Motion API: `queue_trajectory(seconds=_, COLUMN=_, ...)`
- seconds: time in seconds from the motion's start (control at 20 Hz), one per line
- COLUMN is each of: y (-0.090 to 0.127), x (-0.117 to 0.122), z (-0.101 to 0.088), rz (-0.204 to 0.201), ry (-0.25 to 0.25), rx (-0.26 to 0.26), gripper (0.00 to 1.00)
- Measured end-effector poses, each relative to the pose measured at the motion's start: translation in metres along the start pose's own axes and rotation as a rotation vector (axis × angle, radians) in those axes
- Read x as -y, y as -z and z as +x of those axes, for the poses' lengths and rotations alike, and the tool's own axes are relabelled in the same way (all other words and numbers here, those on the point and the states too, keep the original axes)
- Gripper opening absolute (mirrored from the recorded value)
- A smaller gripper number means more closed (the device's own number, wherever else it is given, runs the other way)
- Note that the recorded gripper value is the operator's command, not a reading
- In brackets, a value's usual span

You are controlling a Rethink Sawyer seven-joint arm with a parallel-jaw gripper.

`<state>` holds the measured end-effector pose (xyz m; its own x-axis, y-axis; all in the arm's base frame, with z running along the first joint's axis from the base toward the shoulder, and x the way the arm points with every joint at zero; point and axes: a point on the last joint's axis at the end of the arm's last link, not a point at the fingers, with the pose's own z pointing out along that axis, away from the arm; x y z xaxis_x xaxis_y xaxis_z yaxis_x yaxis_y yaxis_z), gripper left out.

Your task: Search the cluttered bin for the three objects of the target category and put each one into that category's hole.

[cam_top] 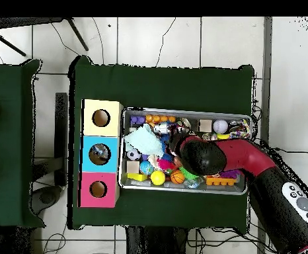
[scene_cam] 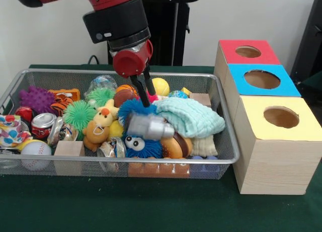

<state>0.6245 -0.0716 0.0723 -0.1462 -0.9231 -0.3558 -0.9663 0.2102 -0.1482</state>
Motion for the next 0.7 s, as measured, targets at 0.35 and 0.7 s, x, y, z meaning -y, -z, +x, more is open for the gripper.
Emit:
queue_trajectory(seconds=0.35, y=0.004, x=-0.003, z=-0.003, rz=-0.005, ry=0.001, rx=-0.001, gripper=1.0)
queue_trajectory(seconds=0.7, y=0.017, x=0.002, z=0.002, rz=-0.007, ry=0.011, rx=-0.041, gripper=1.0)
